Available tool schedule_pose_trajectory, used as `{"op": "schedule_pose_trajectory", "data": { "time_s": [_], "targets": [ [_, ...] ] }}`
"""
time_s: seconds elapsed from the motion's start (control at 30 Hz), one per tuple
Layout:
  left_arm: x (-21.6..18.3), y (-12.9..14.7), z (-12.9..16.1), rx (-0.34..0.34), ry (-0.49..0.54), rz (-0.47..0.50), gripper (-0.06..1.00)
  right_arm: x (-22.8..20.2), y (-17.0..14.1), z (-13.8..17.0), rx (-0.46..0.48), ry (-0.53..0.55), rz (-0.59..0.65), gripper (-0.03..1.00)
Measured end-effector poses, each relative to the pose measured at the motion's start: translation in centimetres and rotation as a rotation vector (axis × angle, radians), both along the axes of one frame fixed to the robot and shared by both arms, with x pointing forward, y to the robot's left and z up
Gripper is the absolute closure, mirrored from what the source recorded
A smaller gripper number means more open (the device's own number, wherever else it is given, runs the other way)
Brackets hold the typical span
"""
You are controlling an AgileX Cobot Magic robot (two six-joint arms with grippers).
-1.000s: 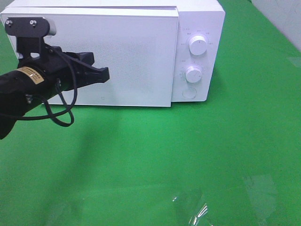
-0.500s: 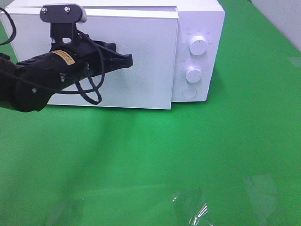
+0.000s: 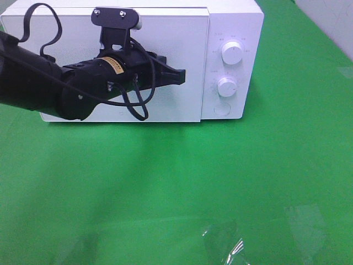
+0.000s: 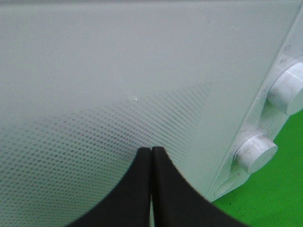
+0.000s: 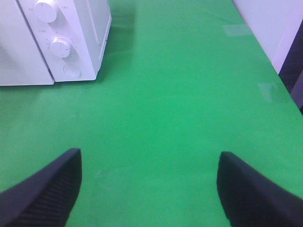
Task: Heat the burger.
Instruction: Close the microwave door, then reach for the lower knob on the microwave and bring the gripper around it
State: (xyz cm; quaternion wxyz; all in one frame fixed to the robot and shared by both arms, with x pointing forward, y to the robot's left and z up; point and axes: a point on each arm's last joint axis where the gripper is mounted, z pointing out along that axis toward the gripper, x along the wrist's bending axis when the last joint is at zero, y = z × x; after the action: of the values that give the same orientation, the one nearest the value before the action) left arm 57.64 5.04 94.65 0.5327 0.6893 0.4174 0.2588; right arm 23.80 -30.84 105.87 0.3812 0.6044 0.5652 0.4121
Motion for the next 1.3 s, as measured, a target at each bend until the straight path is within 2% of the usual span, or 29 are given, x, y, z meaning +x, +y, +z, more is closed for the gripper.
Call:
{"op": "schedule_pose_trajectory", "data": {
  "time_s": [0.43,0.63,0.77,0.83,0.87,0.9,0.93,0.97,1.0,1.03,1.07,1.1,1.13,1.17,1.2,1.23,1.27,1.3],
  "targets": [
    [1.2,-1.8,-0.2,0.049,-0.017,-0.041,0.94,0.0,0.0,0.0,-0.001,0.0,-0.001,0.21],
    [0.5,-2.5,0.4,0.027,0.007,-0.036,0.94,0.0,0.0,0.0,-0.002,0.0,-0.001,0.21],
    [-0.7,-3.3,1.2,0.045,0.033,-0.069,0.94,0.0,0.0,0.0,-0.002,0.0,-0.001,0.21],
    [-2.1,-4.0,1.4,0.093,0.099,-0.122,0.81,0.0,0.0,0.0,-0.002,0.0,-0.001,0.21],
    [-2.1,-4.0,1.4,0.093,0.099,-0.122,0.81,0.0,0.0,0.0,-0.002,0.0,-0.001,0.21],
    [-2.9,-4.3,1.6,0.123,0.145,-0.15,0.63,0.0,0.0,0.0,-0.002,0.0,-0.001,0.21],
    [-2.9,-4.3,1.6,0.123,0.145,-0.15,0.63,0.0,0.0,0.0,-0.002,0.0,-0.001,0.21],
    [-3.6,-4.3,1.3,0.168,0.218,-0.175,0.37,0.0,0.0,0.0,-0.002,0.0,-0.001,0.21],
    [-3.6,-4.3,1.3,0.168,0.218,-0.175,0.37,0.0,0.0,0.0,-0.002,0.0,-0.001,0.21],
    [-4.3,-4.1,1.2,0.208,0.304,-0.192,0.12,0.0,0.0,0.0,-0.002,0.0,-0.001,0.21],
    [-4.3,-4.1,1.2,0.208,0.304,-0.192,0.12,0.0,0.0,0.0,-0.002,0.0,-0.001,0.21],
    [-5.0,-3.7,1.0,0.253,0.395,-0.208,0.02,0.0,0.0,0.0,-0.002,0.0,-0.001,0.21],
    [-5.4,-3.5,1.1,0.268,0.429,-0.213,0.0,0.0,0.0,0.0,-0.002,0.0,-0.001,0.21],
    [-5.4,-3.5,1.1,0.268,0.429,-0.213,0.0,0.0,0.0,0.0,-0.002,0.0,-0.001,0.21],
    [-6.1,-3.1,1.4,0.301,0.501,-0.226,-0.02,0.0,0.0,0.0,-0.002,0.0,-0.001,0.21],
    [-6.1,-3.1,1.4,0.301,0.501,-0.226,-0.02,0.0,0.0,0.0,-0.002,0.0,-0.001,0.21],
    [-6.9,-2.6,1.7,0.343,0.572,-0.243,-0.03,0.0,0.0,0.0,-0.002,0.0,-0.001,0.21],
    [-6.9,-2.6,1.7,0.343,0.572,-0.243,-0.03,0.0,0.0,0.0,-0.002,0.0,-0.001,0.21]
  ]
}}
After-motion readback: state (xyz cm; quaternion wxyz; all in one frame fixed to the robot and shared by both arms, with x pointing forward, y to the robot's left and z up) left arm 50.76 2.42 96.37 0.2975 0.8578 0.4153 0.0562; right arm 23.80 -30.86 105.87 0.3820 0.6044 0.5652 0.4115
